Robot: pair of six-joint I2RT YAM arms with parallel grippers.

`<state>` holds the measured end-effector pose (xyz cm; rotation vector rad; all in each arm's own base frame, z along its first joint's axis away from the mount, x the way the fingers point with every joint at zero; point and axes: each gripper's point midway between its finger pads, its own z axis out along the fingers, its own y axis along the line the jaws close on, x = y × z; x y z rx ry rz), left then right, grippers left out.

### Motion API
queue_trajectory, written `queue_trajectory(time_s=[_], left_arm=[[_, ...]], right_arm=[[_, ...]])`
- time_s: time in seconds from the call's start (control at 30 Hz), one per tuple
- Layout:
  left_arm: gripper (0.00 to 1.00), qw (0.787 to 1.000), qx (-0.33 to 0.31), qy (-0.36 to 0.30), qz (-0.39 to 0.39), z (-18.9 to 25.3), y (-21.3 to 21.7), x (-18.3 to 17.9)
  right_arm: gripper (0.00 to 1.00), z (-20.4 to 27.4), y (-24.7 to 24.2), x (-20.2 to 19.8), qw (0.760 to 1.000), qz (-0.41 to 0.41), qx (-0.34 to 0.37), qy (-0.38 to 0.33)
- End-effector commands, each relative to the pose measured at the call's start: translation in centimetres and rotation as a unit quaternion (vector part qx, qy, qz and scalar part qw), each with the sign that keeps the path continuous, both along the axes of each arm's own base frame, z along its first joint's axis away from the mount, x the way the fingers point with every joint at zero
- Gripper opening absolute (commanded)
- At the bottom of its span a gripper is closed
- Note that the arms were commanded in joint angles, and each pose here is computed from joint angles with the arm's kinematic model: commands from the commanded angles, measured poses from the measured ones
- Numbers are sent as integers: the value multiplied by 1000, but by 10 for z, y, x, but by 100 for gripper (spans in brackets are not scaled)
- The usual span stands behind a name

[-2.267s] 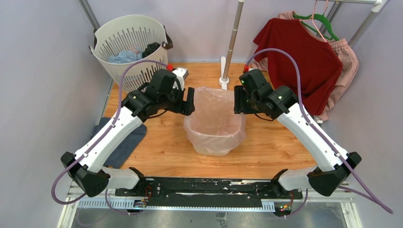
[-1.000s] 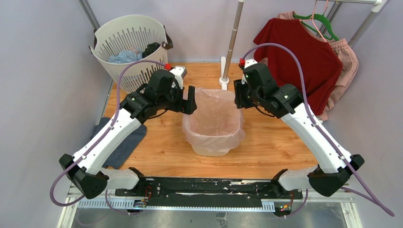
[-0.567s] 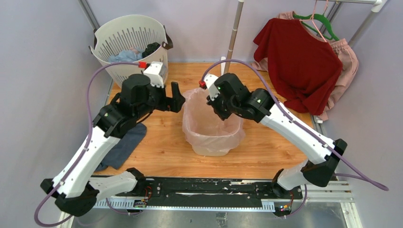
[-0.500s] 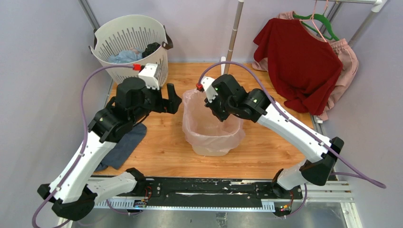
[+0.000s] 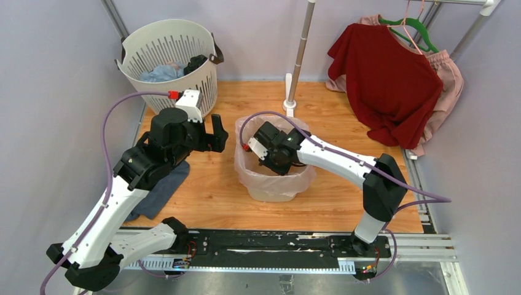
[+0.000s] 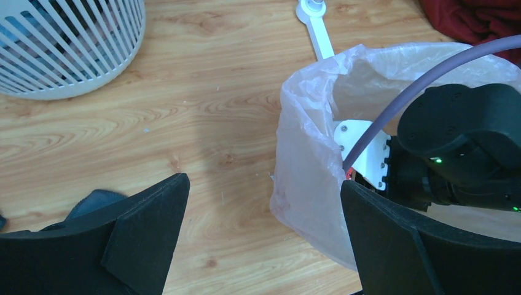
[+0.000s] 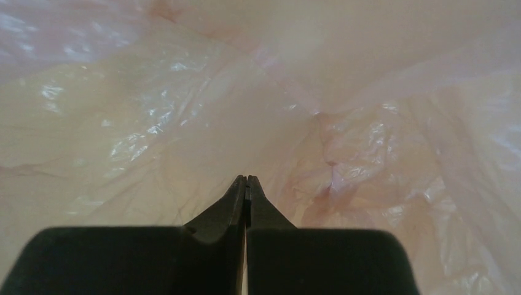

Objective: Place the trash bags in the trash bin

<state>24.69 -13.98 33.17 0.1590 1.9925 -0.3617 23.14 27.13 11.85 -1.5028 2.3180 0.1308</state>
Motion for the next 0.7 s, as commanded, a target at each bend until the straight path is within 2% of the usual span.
queue_trajectory(time_s=[0.0,0.57,0.67], left_arm=[[100,1000,4,0,10,-2,4,2],[100,1000,6,14,1,-20,-1,4],[100,1000,6,15,0,-20,-1,4]], right_arm=[[0,-12,-5,-2,999,17,-28,-8],[0,-66,-19,-18,997,-18,-61,48],[0,-74,-19,-26,995,-19,-63,76]])
